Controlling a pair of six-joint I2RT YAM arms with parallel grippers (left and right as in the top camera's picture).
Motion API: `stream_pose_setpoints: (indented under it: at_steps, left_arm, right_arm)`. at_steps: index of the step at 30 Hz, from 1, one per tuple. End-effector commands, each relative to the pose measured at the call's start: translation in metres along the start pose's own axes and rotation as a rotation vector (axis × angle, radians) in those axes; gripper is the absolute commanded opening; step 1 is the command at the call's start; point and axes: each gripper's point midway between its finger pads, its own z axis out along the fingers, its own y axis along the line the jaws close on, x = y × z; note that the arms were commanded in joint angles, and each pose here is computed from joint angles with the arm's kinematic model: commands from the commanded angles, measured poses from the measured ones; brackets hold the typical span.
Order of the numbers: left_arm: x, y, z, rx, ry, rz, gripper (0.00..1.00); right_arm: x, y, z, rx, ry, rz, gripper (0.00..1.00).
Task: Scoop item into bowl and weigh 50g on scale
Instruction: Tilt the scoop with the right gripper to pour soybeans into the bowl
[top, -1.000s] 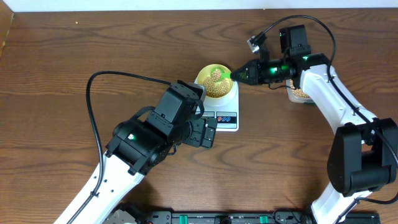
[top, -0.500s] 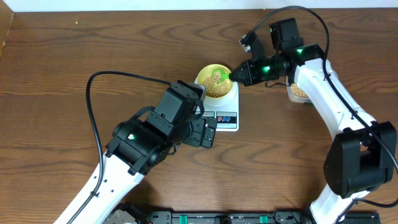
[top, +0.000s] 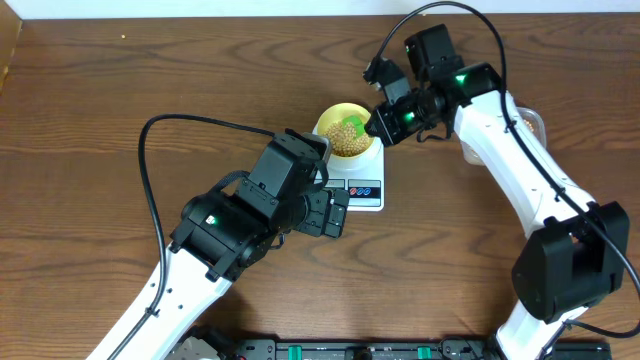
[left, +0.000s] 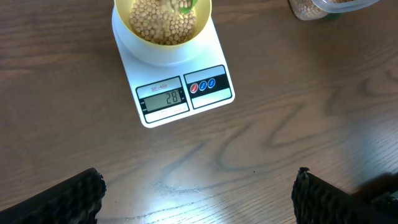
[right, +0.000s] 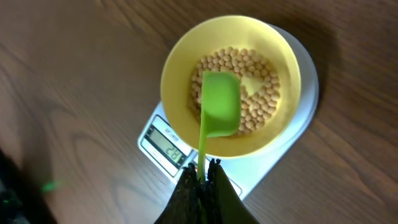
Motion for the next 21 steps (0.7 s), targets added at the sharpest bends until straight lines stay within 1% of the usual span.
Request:
stream_pose_setpoints:
  at_steps: [1, 7, 14, 21]
  left_arm:
    - [-0.005, 0.0, -0.005, -0.001, -0.018, 0.0, 0.98]
    - [-0.005, 0.0, -0.005, -0.001, -0.018, 0.0, 0.98]
    - [-0.005, 0.0, -0.005, -0.001, -0.018, 0.0, 0.98]
    - [-0.005, 0.0, -0.005, -0.001, -0.018, 0.0, 0.98]
  right_arm:
    - [-0.008, 0.0, -0.007, 0.058, -0.003, -0.101, 0.01]
    - [-0.008, -0.002, -0.007, 0.151, 0.023, -0.18, 0.01]
    - [-0.005, 0.003, -0.006, 0.188, 0.053, -0.248, 0.01]
    - [-0.007, 0.008, -0.007, 0.263, 0.069, -0.326, 0.01]
